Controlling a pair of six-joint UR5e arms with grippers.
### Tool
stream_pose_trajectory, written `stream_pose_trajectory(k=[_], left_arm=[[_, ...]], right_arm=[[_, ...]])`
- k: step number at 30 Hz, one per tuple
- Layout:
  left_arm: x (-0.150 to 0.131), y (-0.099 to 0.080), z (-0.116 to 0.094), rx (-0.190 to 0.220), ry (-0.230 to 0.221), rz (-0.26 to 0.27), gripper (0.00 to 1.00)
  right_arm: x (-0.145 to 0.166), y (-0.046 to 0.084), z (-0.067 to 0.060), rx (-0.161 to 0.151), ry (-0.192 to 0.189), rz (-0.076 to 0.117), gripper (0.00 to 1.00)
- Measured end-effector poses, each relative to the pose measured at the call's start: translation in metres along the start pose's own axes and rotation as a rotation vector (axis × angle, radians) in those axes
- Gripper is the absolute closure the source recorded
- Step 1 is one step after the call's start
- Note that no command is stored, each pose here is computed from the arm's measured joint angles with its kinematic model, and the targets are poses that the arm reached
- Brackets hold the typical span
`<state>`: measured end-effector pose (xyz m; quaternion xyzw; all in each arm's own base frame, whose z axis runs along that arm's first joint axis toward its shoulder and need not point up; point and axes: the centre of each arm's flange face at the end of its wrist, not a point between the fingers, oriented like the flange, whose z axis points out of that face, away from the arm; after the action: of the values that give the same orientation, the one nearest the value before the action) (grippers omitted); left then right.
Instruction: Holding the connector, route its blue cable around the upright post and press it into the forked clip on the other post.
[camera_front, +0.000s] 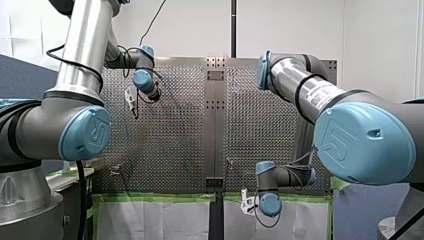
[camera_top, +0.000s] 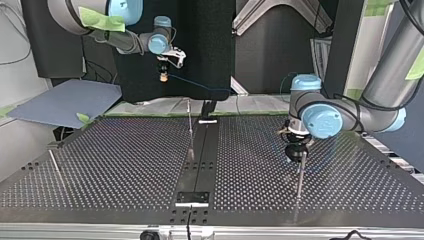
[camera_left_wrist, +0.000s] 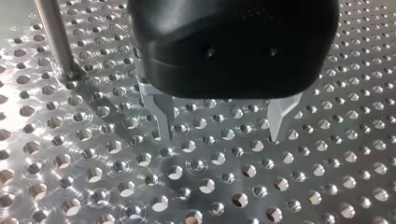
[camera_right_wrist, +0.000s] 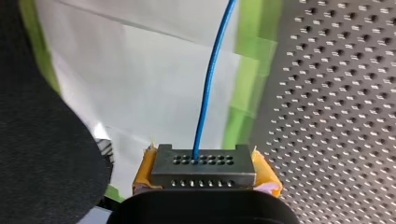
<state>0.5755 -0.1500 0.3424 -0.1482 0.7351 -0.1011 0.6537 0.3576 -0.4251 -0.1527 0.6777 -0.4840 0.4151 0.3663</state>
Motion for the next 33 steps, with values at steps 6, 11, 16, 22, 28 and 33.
stream_pose_trajectory(k=[6,11,16,22,28,33], left_arm=[[0.002,-0.002,-0.002,-0.003,0.006,0.006,0.00],[0.003,-0.004,-0.003,-0.006,0.009,0.012,0.00],[0.004,-0.006,-0.005,-0.006,0.014,0.015,0.00],[0.007,-0.009,-0.007,-0.007,0.021,0.023,0.00],[0.008,-0.011,-0.008,-0.012,0.023,0.031,0.00],[0.009,-0.013,-0.010,-0.011,0.031,0.033,0.00]], right_arm=[[0.021,0.007,-0.009,-0.007,0.033,0.018,1.00],[0.038,0.012,-0.015,-0.010,0.051,0.027,1.00],[0.056,0.015,-0.020,-0.007,0.064,0.033,1.00],[0.082,0.014,-0.022,0.015,0.094,0.040,1.00],[0.112,0.011,-0.023,0.053,0.148,0.049,1.00],[0.134,0.008,-0.024,0.091,0.194,0.058,1.00]])
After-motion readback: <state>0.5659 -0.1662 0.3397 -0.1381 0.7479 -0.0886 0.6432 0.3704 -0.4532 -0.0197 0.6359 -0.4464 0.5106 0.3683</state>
